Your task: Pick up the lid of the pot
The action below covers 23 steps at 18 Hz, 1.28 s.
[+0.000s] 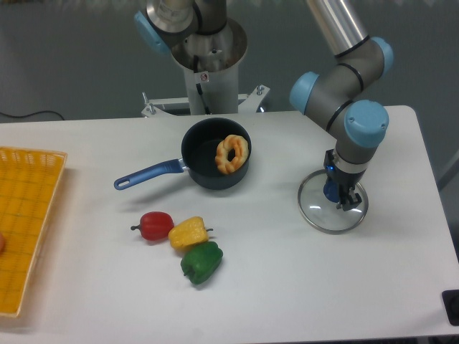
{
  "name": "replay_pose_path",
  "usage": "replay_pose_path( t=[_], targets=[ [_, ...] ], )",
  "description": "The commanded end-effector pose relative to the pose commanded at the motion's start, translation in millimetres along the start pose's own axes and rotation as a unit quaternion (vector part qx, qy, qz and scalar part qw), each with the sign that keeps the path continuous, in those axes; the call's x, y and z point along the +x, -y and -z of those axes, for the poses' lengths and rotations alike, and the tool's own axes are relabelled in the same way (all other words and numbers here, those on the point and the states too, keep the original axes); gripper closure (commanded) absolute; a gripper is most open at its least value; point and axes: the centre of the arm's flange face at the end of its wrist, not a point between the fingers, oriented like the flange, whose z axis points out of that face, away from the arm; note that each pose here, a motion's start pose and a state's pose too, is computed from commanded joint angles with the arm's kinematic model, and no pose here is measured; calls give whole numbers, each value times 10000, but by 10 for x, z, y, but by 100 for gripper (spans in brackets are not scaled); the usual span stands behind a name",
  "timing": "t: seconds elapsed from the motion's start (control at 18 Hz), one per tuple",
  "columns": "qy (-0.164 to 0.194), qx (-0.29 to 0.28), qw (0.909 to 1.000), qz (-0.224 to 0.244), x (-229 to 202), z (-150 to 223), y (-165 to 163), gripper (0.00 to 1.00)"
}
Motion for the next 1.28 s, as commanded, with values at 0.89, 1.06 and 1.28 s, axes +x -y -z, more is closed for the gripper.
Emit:
replay_pose_path(
  t=[0.89, 1.06, 1.28],
  targets=[
    [48, -41, 10000, 54, 53, 366, 44, 37],
    [41, -38, 10000, 77, 68, 481, 52, 37],
    [4, -27, 9998, 176, 54, 627, 63, 37]
  ],
)
